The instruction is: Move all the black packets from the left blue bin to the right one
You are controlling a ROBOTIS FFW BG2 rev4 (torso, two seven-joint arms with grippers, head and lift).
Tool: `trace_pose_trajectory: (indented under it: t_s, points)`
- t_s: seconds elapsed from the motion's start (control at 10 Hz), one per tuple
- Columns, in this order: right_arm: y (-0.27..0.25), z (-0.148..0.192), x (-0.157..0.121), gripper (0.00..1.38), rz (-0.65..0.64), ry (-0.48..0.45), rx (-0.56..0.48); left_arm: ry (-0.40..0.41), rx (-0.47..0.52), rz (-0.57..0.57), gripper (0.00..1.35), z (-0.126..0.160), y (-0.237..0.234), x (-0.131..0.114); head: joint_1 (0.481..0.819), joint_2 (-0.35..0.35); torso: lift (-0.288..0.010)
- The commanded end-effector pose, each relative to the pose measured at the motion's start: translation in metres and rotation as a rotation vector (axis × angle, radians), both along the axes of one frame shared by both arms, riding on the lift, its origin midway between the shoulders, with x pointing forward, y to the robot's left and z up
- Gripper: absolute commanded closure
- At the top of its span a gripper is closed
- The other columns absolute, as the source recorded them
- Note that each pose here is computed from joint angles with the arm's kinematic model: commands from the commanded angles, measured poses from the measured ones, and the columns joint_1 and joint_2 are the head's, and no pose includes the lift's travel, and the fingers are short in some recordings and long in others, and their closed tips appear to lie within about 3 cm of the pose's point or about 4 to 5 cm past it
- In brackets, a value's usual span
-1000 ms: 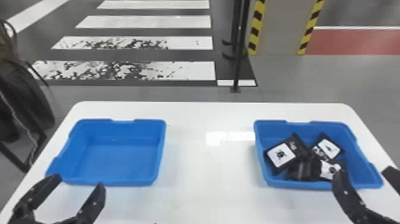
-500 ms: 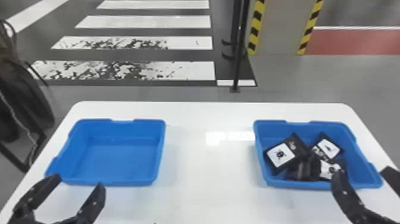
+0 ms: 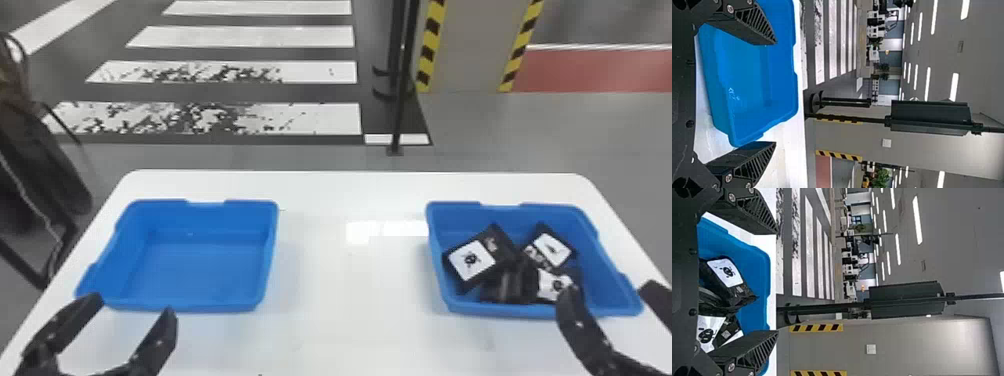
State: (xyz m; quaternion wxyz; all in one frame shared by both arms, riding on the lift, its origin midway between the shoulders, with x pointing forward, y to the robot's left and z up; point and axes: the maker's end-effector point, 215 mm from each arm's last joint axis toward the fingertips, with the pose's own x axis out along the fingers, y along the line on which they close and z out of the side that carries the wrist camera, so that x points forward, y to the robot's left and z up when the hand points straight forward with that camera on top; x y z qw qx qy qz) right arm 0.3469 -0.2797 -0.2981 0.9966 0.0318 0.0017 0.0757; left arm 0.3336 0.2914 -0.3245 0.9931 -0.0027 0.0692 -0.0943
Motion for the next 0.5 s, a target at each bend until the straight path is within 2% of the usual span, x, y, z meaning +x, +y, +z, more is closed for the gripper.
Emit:
trace_pose_trajectory:
  t_s: [0.0, 0.4]
  points:
    - [-0.0001, -0.0001, 0.0000, 0.13, 0.000, 0.000, 0.002, 0.000, -0.004, 0.003, 0.13, -0.0001, 0.0000, -0.0002, 0.695, 0.020, -0.140]
    - [0.0005, -0.0016, -0.0002, 0.13, 0.000, 0.003, 0.005, 0.004, -0.007, 0.004, 0.13, -0.0018, 0.0002, -0.0005, 0.695, 0.022, -0.140]
